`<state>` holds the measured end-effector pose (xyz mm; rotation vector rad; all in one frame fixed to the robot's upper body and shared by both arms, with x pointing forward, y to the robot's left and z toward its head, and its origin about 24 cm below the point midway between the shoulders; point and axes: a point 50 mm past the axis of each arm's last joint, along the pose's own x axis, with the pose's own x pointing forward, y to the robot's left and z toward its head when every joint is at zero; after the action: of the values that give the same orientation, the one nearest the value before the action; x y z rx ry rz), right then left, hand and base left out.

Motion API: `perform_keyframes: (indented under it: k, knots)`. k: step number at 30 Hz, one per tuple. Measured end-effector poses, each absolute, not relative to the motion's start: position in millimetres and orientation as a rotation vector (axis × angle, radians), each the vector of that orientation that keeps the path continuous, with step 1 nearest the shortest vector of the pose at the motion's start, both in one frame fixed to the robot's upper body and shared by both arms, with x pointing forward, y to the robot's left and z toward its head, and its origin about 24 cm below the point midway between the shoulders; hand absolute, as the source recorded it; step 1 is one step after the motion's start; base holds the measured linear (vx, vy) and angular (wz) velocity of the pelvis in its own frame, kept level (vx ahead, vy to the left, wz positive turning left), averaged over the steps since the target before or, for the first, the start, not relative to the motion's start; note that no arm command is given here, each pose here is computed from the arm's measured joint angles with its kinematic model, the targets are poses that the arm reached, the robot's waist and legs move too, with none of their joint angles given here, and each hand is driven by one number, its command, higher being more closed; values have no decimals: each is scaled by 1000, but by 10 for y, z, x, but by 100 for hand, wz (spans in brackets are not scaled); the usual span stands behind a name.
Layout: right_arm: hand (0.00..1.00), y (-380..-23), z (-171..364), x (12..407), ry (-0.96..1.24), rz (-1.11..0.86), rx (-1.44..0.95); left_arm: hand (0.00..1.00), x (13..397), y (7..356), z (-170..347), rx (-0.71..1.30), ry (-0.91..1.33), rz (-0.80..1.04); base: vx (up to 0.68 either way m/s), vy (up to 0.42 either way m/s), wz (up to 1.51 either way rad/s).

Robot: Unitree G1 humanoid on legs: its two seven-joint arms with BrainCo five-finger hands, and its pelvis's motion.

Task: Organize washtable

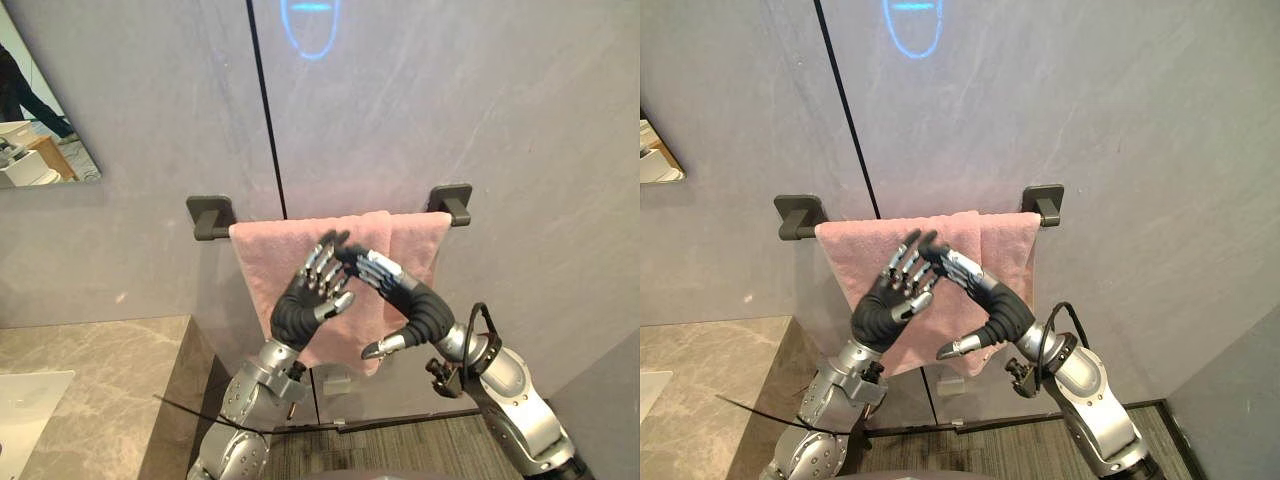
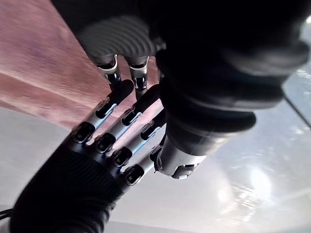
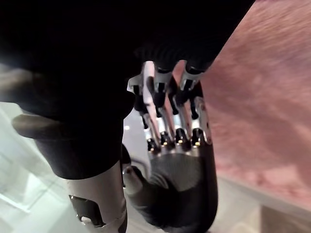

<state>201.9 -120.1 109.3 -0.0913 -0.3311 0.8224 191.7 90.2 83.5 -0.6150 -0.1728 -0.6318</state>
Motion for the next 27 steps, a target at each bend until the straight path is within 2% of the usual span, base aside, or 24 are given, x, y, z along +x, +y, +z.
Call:
perform_keyframes:
  k: [7,13,16,18,27]
  knots:
    - [0,-1214,677,2061,-169,809,-238,0,1885,927,419,-531,19,-603,-35,-5,-4]
    - [0,-1125,481,2102,-144,691,-315,0,1893,946,256,-457,78,-530,-16,-16,3]
    - [0,-1232,386,2177,-102,565,-349,0,1988,1046,288,-453,37,-424,-19,-16,7]
    - [0,-1488,307,2255,-42,388,-419,0,2087,1250,326,-416,-10,-290,-26,-25,14]
    - [0,-1798,403,2332,-75,48,-382,0,2173,1418,309,-379,-22,-121,1,-9,3]
